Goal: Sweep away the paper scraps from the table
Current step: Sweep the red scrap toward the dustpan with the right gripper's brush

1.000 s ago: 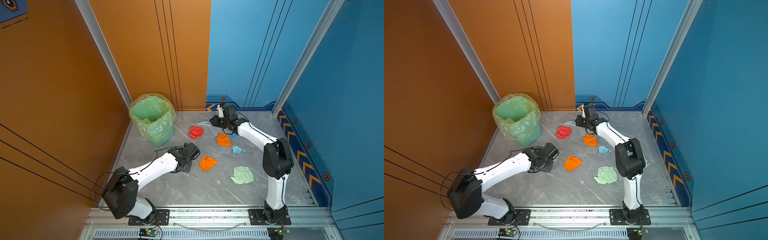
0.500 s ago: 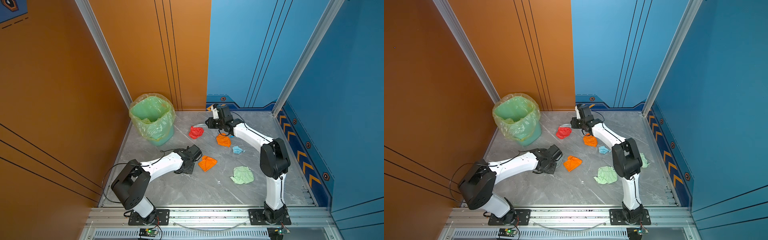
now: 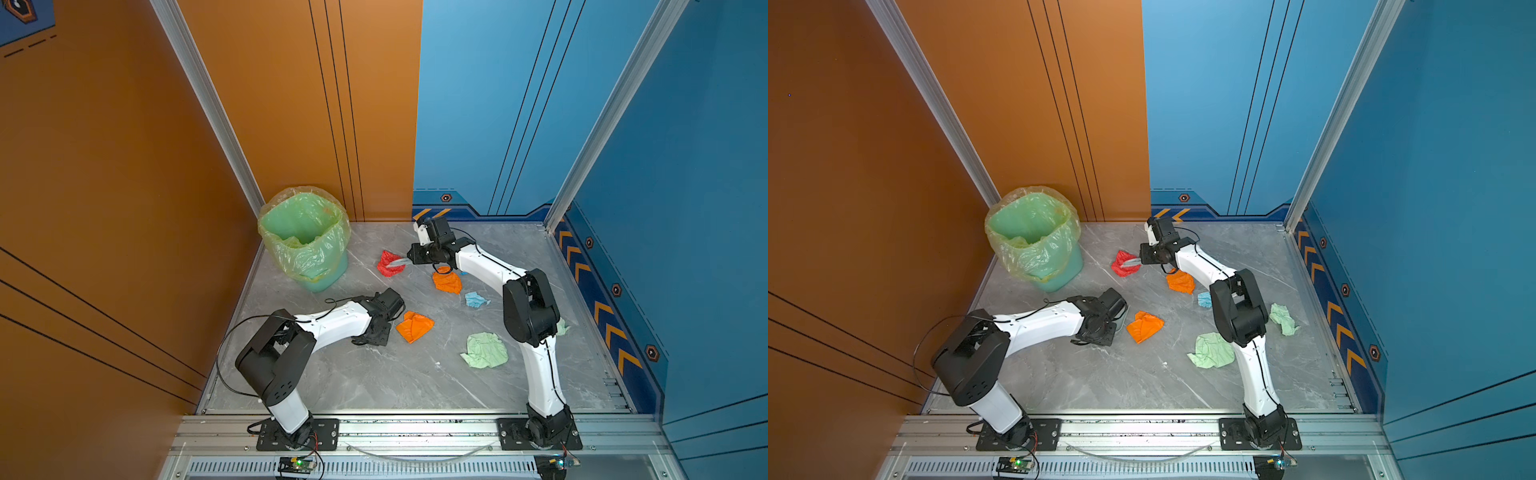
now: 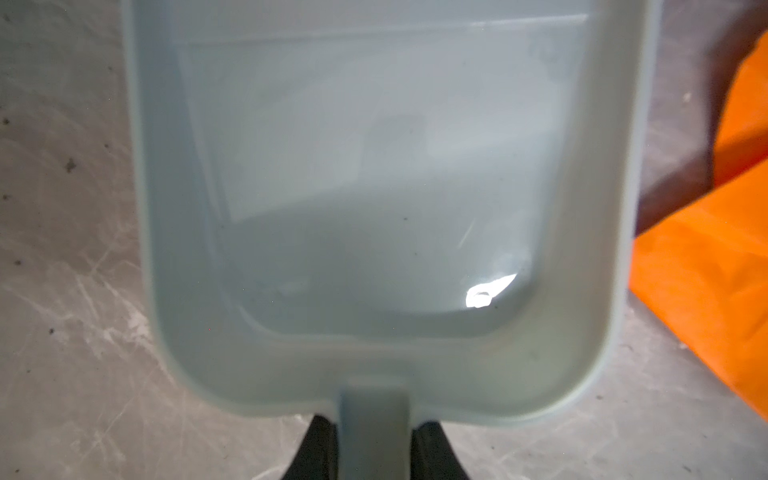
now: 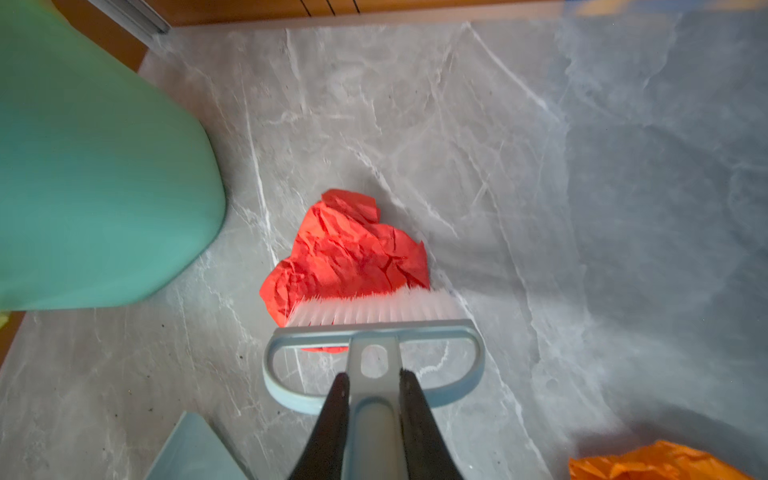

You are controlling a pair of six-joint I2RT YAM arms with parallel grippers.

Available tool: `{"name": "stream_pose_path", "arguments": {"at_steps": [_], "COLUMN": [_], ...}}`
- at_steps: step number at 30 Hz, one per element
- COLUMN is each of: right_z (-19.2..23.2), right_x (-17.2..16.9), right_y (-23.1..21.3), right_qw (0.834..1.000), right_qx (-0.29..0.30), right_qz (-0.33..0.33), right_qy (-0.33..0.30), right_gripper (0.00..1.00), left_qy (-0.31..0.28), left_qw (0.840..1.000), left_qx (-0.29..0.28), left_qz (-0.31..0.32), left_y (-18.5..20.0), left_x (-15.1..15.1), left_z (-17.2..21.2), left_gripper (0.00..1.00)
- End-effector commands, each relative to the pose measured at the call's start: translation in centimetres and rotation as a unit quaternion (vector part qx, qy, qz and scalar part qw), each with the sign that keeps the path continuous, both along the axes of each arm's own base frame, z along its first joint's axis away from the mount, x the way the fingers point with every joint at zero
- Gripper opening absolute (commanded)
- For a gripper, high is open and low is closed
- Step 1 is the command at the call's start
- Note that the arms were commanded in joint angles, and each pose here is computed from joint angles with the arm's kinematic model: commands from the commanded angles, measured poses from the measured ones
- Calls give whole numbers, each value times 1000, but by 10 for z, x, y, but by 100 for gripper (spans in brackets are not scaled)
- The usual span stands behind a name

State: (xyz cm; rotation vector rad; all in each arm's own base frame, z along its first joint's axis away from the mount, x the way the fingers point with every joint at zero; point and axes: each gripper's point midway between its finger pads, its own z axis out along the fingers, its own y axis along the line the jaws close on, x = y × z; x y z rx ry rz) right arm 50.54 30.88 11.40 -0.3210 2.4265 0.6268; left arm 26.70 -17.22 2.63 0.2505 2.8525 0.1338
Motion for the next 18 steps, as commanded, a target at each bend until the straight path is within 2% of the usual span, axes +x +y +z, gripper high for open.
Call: {"name": "stream_pose_path", "arguments": {"at_steps": [1, 9, 11, 15, 18], "right_z": [-4, -21, -32, -27, -7], "right_x": [-25, -88, -110, -130, -147], "right_y": [12, 35, 33, 30, 33], "right_qw": [998, 980, 973, 970, 972], "right_qx": [-35, -142, -162, -163, -128], "right_qz": [44, 137, 157, 171, 190], "right_qy": [17, 26, 47, 52, 57], "right_gripper": [0, 0, 0, 0, 0], "left_qy": [16, 5, 5, 12, 16], "left_qw": [1000, 1000, 1000, 1000, 1000], "left_qx": [3, -15, -17, -16, -13], "left_qz": [-2, 9, 10, 13, 15], "left_y": [6, 20, 25, 33, 40], "left_x": [-1, -12, -17, -25, -26], "left_z": [-3, 3, 2, -2, -5], "left_gripper": [0, 0, 0, 0, 0]}}
